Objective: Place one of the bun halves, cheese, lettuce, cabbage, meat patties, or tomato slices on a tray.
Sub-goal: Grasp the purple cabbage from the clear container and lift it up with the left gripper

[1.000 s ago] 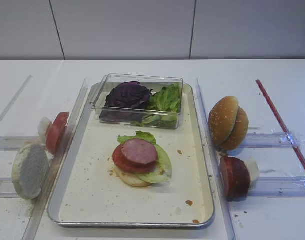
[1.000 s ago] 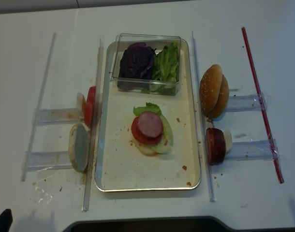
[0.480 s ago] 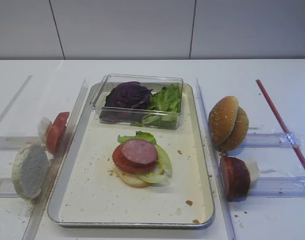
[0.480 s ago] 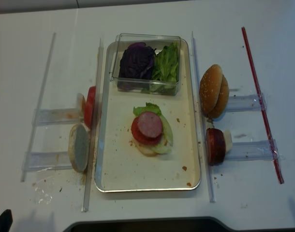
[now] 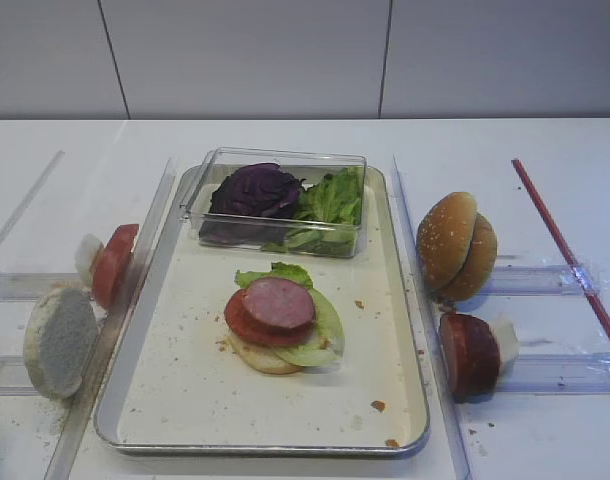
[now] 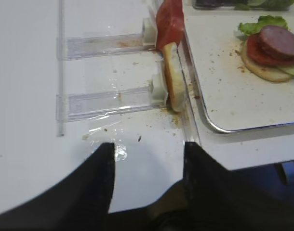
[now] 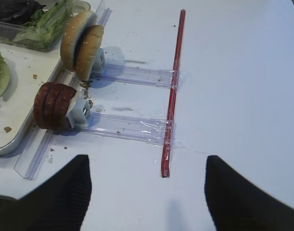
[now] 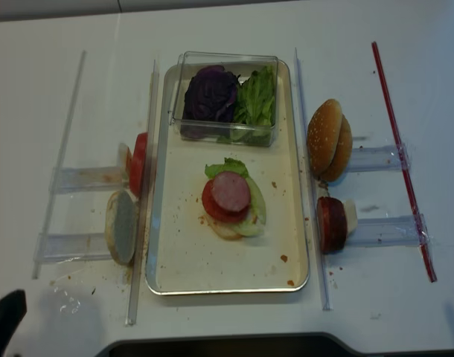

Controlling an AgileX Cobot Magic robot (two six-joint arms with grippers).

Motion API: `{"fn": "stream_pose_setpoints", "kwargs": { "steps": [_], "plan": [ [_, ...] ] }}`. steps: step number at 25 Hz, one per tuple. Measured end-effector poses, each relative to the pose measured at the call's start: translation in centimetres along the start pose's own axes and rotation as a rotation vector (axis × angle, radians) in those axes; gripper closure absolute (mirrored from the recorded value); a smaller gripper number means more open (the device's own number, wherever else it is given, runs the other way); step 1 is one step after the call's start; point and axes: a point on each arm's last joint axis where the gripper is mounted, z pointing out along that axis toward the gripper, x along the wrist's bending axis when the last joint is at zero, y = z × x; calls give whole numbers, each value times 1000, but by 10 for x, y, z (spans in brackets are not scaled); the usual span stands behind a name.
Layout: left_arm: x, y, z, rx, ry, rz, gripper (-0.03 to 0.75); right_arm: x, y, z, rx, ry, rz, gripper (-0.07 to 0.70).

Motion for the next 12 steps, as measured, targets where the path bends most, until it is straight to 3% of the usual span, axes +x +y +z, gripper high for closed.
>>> {"fn": "stream_pose_setpoints", "kwargs": {
  "steps": [12],
  "plan": [
    [-8,109,34,213,-54,8,414,0,0,0,0,0,0,178]
  ]
}}
